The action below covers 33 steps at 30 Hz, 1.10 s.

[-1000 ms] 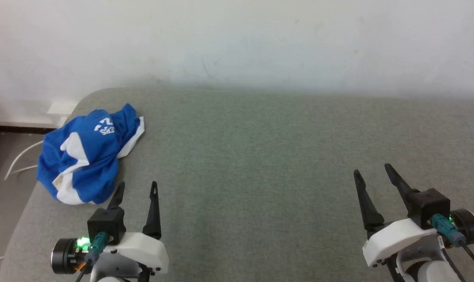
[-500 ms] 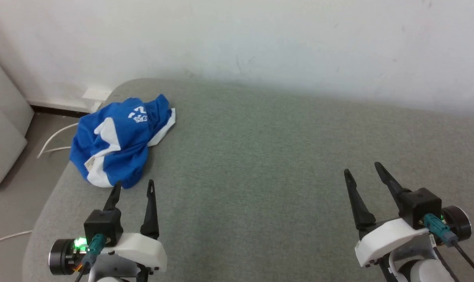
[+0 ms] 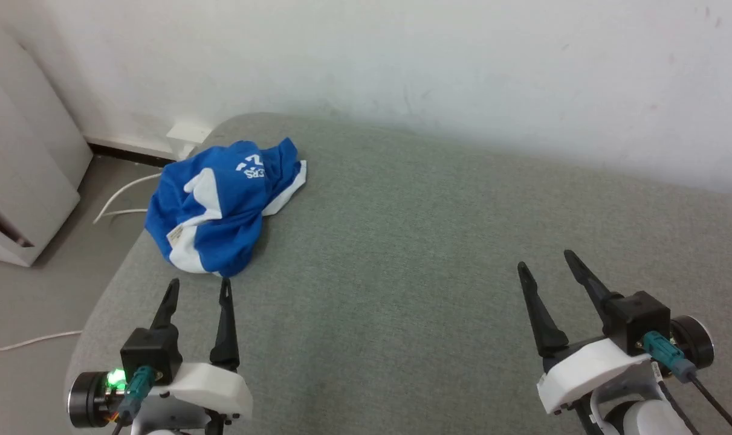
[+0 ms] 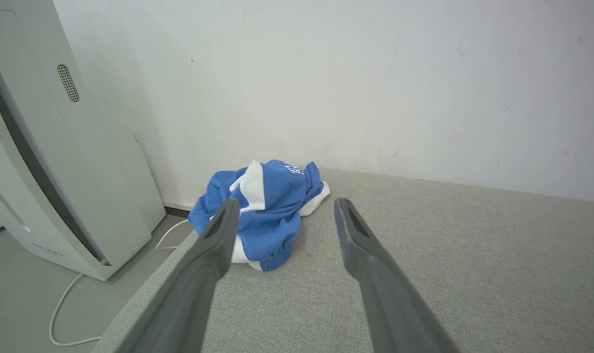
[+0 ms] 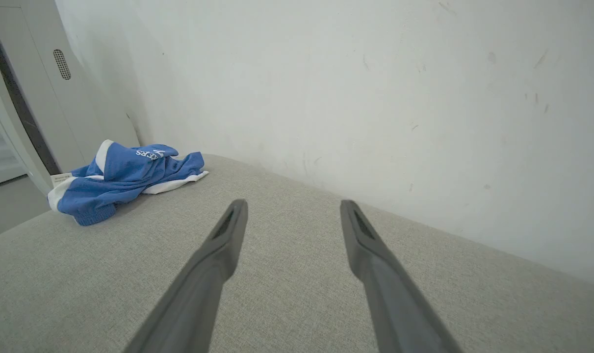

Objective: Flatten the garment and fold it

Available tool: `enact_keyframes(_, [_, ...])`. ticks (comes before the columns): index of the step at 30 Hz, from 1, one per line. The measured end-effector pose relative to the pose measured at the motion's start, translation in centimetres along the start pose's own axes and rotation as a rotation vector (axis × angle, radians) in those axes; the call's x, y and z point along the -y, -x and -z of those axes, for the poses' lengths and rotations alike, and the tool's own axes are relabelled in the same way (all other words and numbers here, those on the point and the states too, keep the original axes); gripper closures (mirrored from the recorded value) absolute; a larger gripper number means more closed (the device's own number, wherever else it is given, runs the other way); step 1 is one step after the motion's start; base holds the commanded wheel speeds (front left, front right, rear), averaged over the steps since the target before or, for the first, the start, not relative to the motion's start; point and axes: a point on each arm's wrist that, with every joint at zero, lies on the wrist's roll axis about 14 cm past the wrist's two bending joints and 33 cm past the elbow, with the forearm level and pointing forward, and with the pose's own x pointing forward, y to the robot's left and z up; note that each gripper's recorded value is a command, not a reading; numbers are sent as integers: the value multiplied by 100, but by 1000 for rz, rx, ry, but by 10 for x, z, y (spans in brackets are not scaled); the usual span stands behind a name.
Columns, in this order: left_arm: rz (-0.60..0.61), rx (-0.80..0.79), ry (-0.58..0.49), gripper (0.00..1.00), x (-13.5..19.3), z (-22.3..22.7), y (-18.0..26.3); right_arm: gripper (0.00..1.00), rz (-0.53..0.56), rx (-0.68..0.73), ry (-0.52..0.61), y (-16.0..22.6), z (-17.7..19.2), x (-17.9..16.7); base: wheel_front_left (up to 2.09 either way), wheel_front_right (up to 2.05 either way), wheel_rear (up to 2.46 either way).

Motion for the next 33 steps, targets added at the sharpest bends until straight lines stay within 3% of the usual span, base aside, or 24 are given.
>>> enact_keyframes(33, [-210,54,23,0,-58,-8,35,0,-194,35,-35,-29,-6,-62,0,0,0])
